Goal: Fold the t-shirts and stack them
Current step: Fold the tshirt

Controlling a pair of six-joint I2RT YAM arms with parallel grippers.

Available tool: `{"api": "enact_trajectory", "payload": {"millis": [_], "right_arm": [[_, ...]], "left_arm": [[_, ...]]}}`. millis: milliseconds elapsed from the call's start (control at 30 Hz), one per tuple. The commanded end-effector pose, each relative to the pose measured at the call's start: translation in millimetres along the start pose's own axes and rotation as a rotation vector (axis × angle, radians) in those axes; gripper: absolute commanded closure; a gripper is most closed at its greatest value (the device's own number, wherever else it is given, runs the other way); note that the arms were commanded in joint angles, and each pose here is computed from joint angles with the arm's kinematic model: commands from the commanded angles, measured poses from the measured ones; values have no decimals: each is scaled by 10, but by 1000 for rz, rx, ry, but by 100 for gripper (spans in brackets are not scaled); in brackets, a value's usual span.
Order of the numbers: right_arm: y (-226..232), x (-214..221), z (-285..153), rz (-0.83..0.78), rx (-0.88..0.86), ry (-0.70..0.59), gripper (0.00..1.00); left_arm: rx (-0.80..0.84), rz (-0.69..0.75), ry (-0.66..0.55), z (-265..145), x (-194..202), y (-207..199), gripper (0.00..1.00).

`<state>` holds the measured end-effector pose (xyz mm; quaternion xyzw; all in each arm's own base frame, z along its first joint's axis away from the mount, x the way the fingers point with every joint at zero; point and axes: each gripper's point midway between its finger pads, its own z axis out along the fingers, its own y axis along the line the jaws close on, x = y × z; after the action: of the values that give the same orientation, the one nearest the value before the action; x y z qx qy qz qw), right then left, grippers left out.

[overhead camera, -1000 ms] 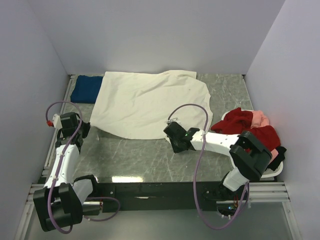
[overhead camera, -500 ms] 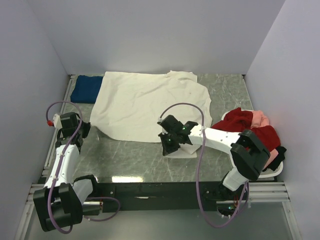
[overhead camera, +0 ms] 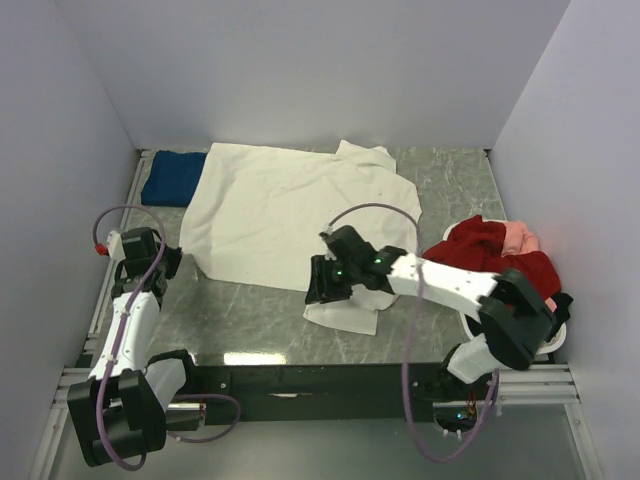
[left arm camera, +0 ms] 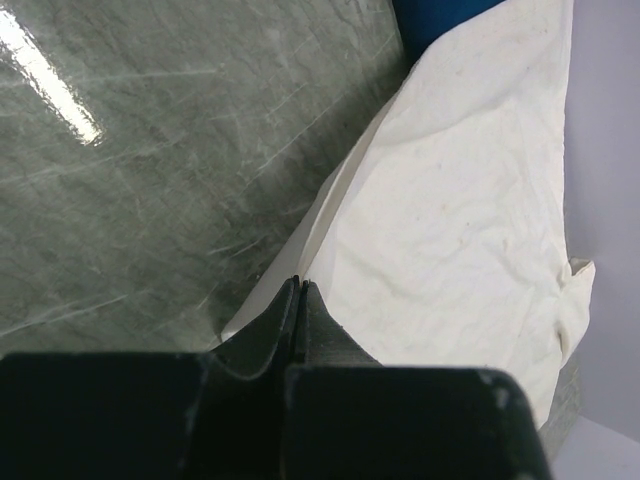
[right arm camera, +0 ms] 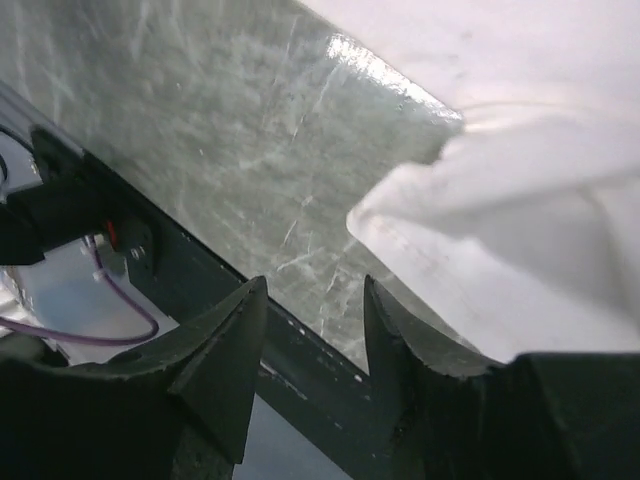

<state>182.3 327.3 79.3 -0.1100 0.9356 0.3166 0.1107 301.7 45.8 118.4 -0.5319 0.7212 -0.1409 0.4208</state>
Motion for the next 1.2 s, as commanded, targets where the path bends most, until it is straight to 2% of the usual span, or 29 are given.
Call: {"api": "enact_trajectory", "payload": {"millis": [0,200,300,400,667,933,1167], "right_arm": [[16,-323,-485,49,30,-264,49],[-574,56,-869,184,158,-394,49],[-928,451,-801,244,199,-360,48],[-1110,654,-766,301,205,-359,48],[-1229,678,-760,394,177,-442,46],[-1412,706,-617,445,256,-435,48],[-1462,717,-547,429,301,-407,50]], "left_arm": [[40,2,-24,-33,-56,-76,100],[39,2,-29,-47,-58,-63,100],[39,-1,-29,-50,-52,-54,100],[38,0,-27,-55,-44,-49,100],[41,-2,-29,-74,-45,-49,100],[34,2,-34,-77,-52,-32,100],[32,2,-37,-77,-61,-31,100]]}}
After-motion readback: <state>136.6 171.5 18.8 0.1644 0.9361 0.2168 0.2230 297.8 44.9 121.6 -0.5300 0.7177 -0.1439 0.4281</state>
